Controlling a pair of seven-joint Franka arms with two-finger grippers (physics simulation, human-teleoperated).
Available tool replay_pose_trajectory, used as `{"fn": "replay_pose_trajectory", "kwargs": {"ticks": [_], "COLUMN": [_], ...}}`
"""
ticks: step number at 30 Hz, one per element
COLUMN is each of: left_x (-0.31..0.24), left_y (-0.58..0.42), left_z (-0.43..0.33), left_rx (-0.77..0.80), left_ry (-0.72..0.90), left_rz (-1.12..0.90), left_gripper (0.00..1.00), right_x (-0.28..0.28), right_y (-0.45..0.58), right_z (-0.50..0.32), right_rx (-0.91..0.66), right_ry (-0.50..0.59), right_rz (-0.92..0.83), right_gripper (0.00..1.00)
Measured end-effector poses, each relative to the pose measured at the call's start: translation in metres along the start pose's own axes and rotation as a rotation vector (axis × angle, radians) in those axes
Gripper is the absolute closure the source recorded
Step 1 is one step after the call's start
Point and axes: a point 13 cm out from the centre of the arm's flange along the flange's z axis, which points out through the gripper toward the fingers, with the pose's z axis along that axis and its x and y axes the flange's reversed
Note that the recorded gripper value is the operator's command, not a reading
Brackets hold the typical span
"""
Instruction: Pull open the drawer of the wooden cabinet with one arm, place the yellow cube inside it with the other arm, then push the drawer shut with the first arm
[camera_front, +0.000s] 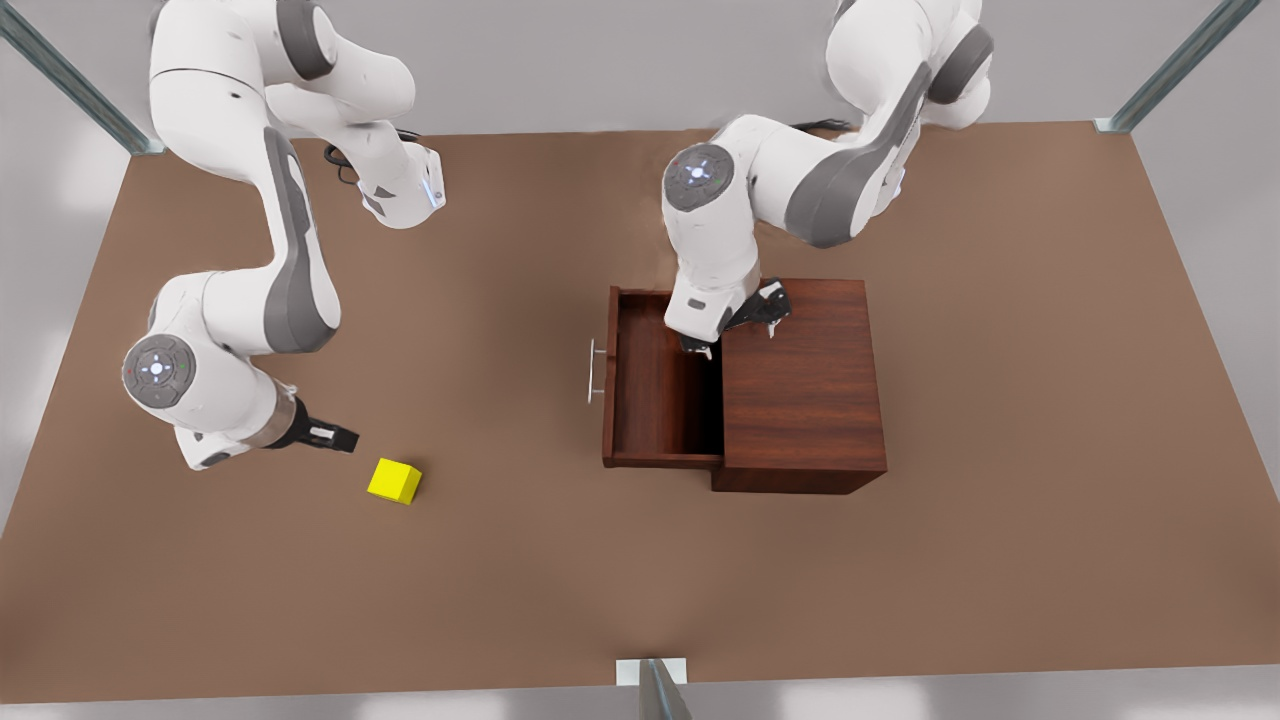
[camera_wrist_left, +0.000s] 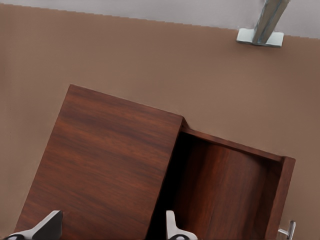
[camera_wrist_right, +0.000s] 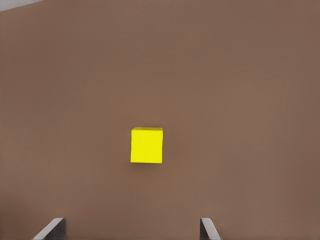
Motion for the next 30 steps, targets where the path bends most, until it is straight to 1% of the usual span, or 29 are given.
{"fn": "replay_pose_trajectory", "kwargs": {"ticks": [1, 2, 3, 5, 7, 8, 9, 11, 16, 17, 18, 20, 26, 30], "left_x": [-0.017, -0.019, -0.034, -0.088, -0.111, -0.116, -0.117, -0.111, -0.071, -0.086, -0.101, -0.118, -0.107, -0.103], "left_y": [0.096, 0.163, 0.212, 0.303, 0.373, 0.39, 0.392, 0.361, 0.225, 0.201, 0.191, 0.209, 0.224, 0.226], "left_z": [0.032, 0.06, 0.073, 0.086, 0.103, 0.106, 0.106, 0.1, 0.06, 0.044, 0.035, 0.038, 0.052, 0.053], "left_rx": [-0.007, 0.011, 0.053, 0.094, 0.11, 0.121, 0.137, 0.161, 0.2, 0.212, 0.22, 0.219, 0.209, 0.21], "left_ry": [0.112, 0.19, 0.225, 0.235, 0.25, 0.252, 0.252, 0.253, 0.209, 0.188, 0.182, 0.208, 0.283, 0.298], "left_rz": [-0.09, -0.162, -0.231, -0.355, -0.423, -0.423, -0.4, -0.291, 0.097, 0.153, 0.184, 0.194, 0.29, 0.345], "left_gripper": [0.0, 0.0, 0.0, 0.0, 0.0, 0.0, 0.0, 0.0, 0.0, 0.0, 0.0, 0.0, 0.0, 0.0], "right_x": [-0.001, -0.003, -0.004, -0.006, -0.008, -0.008, -0.009, -0.01, -0.002, -0.002, -0.001, -0.001, -0.015, -0.017], "right_y": [0.005, 0.01, 0.014, 0.027, 0.038, 0.043, 0.046, 0.048, 0.029, 0.026, 0.023, 0.023, 0.015, 0.014], "right_z": [0.006, 0.013, 0.021, 0.042, 0.065, 0.076, 0.085, 0.1, 0.143, 0.15, 0.157, 0.168, 0.193, 0.217], "right_rx": [0.001, 0.003, 0.003, 0.006, 0.004, 0.003, 0.002, 0.003, 0.007, 0.002, -0.003, -0.017, -0.042, -0.044], "right_ry": [0.002, 0.006, 0.009, 0.015, 0.015, 0.014, 0.011, 0.007, 0.02, 0.021, 0.022, 0.02, 0.001, 0.008], "right_rz": [0.004, 0.009, 0.015, 0.019, 0.026, 0.029, 0.033, 0.046, 0.102, 0.115, 0.129, 0.149, 0.196, 0.184], "right_gripper": [0.0, 0.0, 0.0, 0.0, 0.0, 0.0, 0.0, 0.0, 0.0, 0.0, 0.0, 0.0, 0.0, 0.0]}}
